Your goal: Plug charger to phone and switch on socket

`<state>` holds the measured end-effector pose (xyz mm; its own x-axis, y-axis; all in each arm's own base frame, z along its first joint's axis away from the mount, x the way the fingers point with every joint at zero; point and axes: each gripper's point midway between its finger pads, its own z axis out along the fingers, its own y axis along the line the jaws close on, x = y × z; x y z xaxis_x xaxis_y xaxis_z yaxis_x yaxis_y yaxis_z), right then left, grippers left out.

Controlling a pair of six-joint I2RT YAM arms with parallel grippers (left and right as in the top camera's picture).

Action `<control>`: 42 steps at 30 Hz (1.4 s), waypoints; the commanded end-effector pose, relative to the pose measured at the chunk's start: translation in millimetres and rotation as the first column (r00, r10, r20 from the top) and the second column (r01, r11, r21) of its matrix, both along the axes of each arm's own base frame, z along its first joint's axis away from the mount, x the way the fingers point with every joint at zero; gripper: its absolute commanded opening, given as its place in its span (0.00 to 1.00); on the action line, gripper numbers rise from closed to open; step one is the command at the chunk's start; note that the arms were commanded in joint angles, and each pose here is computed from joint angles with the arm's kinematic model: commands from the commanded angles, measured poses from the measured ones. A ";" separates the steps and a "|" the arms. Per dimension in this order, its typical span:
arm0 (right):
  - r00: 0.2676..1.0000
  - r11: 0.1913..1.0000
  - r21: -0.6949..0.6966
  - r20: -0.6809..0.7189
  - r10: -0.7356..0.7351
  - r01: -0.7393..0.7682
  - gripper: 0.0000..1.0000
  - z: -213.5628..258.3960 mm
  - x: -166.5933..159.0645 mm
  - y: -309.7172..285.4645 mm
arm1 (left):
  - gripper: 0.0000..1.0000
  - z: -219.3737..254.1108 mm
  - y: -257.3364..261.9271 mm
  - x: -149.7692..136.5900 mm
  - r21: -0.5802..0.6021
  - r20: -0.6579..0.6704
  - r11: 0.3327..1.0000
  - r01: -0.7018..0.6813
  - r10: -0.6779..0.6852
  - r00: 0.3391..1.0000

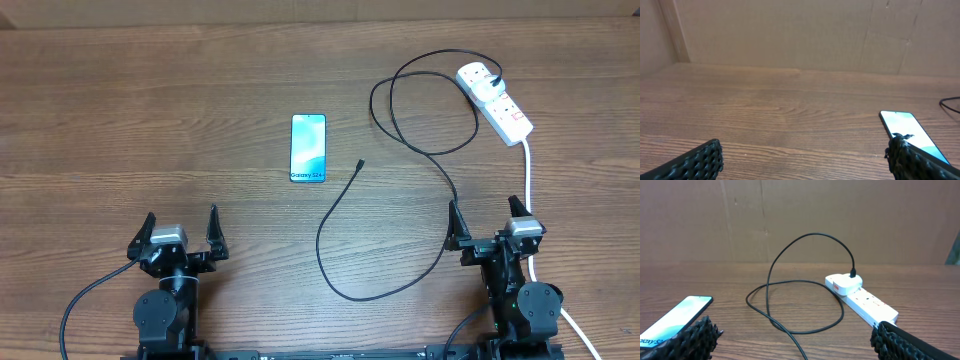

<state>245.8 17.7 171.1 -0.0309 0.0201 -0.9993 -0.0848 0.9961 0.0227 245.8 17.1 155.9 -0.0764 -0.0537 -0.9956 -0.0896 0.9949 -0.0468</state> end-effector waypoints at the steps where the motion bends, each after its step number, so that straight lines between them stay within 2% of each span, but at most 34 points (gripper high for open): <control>1: 1.000 1.000 -0.001 0.006 0.000 0.000 1.00 -1.3 0.0 0.3 | 1.00 0.9 -0.7 -0.2 0.015 0.006 1.000 0.002 -0.002 1.000; 42: 1.000 1.000 -0.001 0.006 0.000 0.000 1.00 -1.3 0.0 0.3 | 1.00 0.9 -0.7 -0.2 0.015 0.006 1.000 0.002 -0.002 1.000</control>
